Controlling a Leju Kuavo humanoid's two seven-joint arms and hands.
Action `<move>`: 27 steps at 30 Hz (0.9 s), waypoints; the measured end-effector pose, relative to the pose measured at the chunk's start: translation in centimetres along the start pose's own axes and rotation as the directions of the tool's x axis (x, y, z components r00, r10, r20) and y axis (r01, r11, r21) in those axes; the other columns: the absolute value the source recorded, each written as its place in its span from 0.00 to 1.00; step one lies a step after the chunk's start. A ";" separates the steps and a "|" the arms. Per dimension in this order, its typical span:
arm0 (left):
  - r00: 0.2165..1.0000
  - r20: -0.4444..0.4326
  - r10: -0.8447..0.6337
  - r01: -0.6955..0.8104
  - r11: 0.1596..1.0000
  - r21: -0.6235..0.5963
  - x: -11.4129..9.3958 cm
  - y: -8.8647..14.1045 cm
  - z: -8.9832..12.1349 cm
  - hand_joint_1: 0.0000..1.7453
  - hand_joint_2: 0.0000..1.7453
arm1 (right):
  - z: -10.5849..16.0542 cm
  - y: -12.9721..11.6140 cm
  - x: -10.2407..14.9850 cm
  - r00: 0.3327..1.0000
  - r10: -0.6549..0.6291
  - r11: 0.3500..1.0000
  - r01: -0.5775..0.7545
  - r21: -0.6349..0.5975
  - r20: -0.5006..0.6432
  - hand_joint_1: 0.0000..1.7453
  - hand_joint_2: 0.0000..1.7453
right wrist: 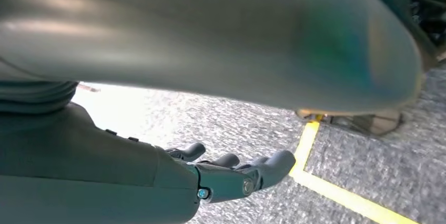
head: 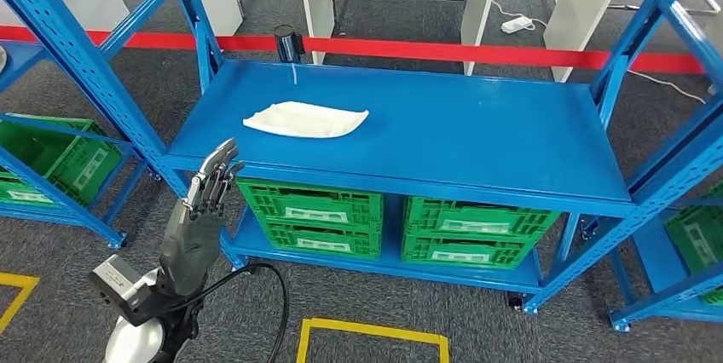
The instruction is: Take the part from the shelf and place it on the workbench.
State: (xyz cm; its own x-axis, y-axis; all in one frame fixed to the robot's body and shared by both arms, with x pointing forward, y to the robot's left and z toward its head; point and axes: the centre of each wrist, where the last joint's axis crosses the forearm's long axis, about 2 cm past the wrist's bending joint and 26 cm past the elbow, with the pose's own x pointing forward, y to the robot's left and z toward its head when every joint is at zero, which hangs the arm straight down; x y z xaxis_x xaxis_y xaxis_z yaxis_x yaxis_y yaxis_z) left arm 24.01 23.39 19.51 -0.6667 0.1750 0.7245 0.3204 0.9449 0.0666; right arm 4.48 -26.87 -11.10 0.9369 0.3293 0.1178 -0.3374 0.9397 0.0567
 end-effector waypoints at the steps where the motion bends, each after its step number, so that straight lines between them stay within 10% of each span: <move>1: 1.000 0.000 0.000 0.000 1.000 -0.001 0.0 0.0 0.0 0.00 0.00 | 0.0 0.0 0.0 1.000 0.000 1.000 0.000 0.000 0.000 0.00 0.00; 27: 1.000 -0.027 -0.016 0.015 0.999 -0.034 0.7 0.0 0.7 0.00 0.00 | 0.0 1.0 0.2 1.000 -0.021 1.000 0.021 -0.009 -0.001 0.00 0.00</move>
State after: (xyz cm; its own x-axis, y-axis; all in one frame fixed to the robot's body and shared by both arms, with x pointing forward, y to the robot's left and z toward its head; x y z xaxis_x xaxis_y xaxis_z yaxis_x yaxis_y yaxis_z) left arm 23.04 23.69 19.54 -0.6536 0.1524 0.7413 0.3332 0.9374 0.1010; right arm 4.32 -25.85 -11.07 0.9437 0.3098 0.1157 -0.3170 0.9471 0.0501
